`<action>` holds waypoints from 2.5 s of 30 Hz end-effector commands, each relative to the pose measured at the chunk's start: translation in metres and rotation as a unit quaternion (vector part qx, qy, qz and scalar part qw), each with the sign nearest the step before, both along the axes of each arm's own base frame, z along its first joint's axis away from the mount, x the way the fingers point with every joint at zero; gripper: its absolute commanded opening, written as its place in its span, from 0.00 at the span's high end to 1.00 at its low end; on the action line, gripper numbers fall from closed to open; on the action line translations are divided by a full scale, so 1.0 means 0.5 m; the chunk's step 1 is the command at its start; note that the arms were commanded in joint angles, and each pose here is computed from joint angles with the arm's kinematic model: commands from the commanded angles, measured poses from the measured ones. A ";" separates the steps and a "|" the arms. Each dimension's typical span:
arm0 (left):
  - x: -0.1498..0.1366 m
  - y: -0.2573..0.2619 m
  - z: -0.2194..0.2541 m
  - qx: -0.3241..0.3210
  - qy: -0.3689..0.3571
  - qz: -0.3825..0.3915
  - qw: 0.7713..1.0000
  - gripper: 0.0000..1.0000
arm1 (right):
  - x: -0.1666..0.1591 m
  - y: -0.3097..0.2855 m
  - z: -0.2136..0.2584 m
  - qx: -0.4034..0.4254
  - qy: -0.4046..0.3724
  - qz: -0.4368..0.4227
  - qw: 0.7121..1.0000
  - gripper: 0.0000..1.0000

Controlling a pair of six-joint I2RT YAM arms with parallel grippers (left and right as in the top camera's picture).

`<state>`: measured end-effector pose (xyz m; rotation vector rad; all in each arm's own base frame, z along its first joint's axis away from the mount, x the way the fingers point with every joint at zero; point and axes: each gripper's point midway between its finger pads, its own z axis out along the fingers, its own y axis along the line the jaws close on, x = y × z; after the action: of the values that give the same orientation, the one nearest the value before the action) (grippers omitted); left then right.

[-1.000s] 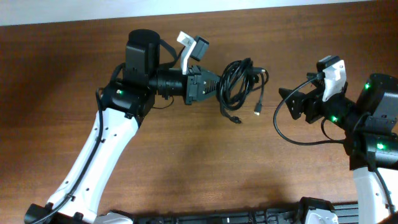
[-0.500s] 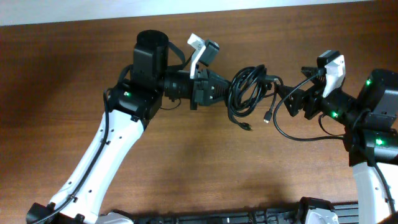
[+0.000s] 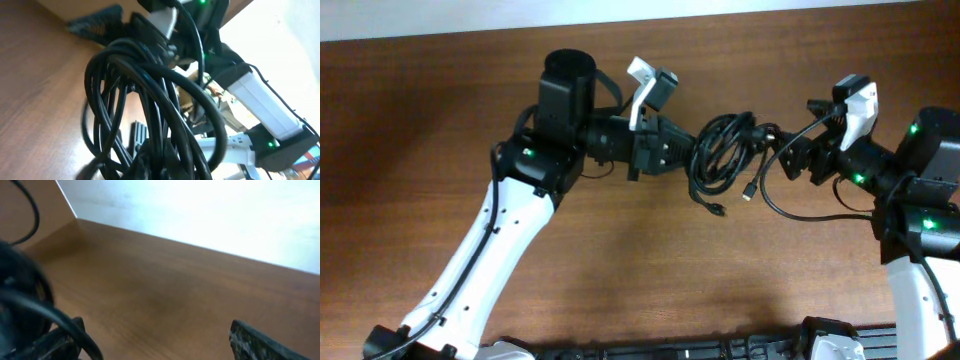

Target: Untangle cables

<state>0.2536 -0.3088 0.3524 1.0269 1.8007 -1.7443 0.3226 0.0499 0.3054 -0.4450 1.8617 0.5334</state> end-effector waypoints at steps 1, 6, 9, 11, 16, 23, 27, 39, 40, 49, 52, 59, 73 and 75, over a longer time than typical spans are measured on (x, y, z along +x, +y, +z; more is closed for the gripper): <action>-0.057 -0.014 0.037 -0.019 -0.017 -0.044 0.999 1.00 | 0.017 -0.010 0.011 -0.002 -0.010 -0.010 1.000 0.09; -0.066 -0.020 0.037 -0.019 -0.017 -0.051 0.998 1.00 | 0.035 -0.022 -0.009 -0.003 0.005 -0.024 1.000 0.09; -0.066 -0.020 0.039 -0.021 -0.020 -0.051 0.998 1.00 | 0.053 -0.050 -0.027 0.009 0.035 -0.076 0.996 0.09; -0.067 -0.020 0.039 -0.021 -0.020 -0.052 0.998 1.00 | 0.060 -0.066 -0.035 0.010 0.046 -0.102 0.994 0.09; -0.073 -0.018 0.051 -0.034 -0.034 -0.065 0.997 1.00 | 0.069 -0.099 -0.049 0.021 0.070 -0.162 0.984 0.09; -0.072 -0.007 0.065 -0.040 -0.047 -0.057 0.996 1.00 | 0.069 -0.122 -0.065 0.033 0.096 -0.206 0.973 0.08; -0.050 0.017 0.073 -0.041 -0.054 -0.035 0.997 1.00 | 0.058 -0.140 -0.092 0.028 0.127 -0.237 0.963 0.08; 0.012 0.097 0.100 -0.044 -0.077 0.040 0.995 1.00 | 0.038 -0.137 -0.123 0.026 0.166 -0.240 0.956 0.08; 0.014 0.099 0.099 -0.044 -0.077 0.043 0.995 1.00 | 0.036 -0.137 -0.125 0.026 0.169 -0.240 0.956 0.08; 0.047 0.100 0.092 -0.033 -0.120 0.084 0.989 1.00 | 0.023 -0.079 -0.109 0.063 0.172 -0.163 0.970 0.06; 0.046 0.100 0.090 -0.038 -0.181 0.077 0.980 1.00 | 0.013 -0.025 -0.061 0.100 0.140 -0.081 0.982 0.06; 0.039 0.075 0.071 -0.030 -0.299 0.063 0.952 1.00 | -0.039 0.043 0.015 0.139 0.095 0.031 0.985 0.06; 0.082 0.002 -0.020 0.129 -0.404 0.146 0.894 1.00 | -0.078 0.070 0.058 0.203 0.116 0.056 0.971 0.02; 0.082 -0.003 -0.026 0.140 -0.406 0.150 0.890 1.00 | -0.078 0.070 0.060 0.203 0.115 0.057 0.971 0.02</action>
<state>0.2906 -0.3112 0.3306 1.2416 1.5817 -0.8374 0.2873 0.0831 0.3246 -0.2236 1.9072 1.0274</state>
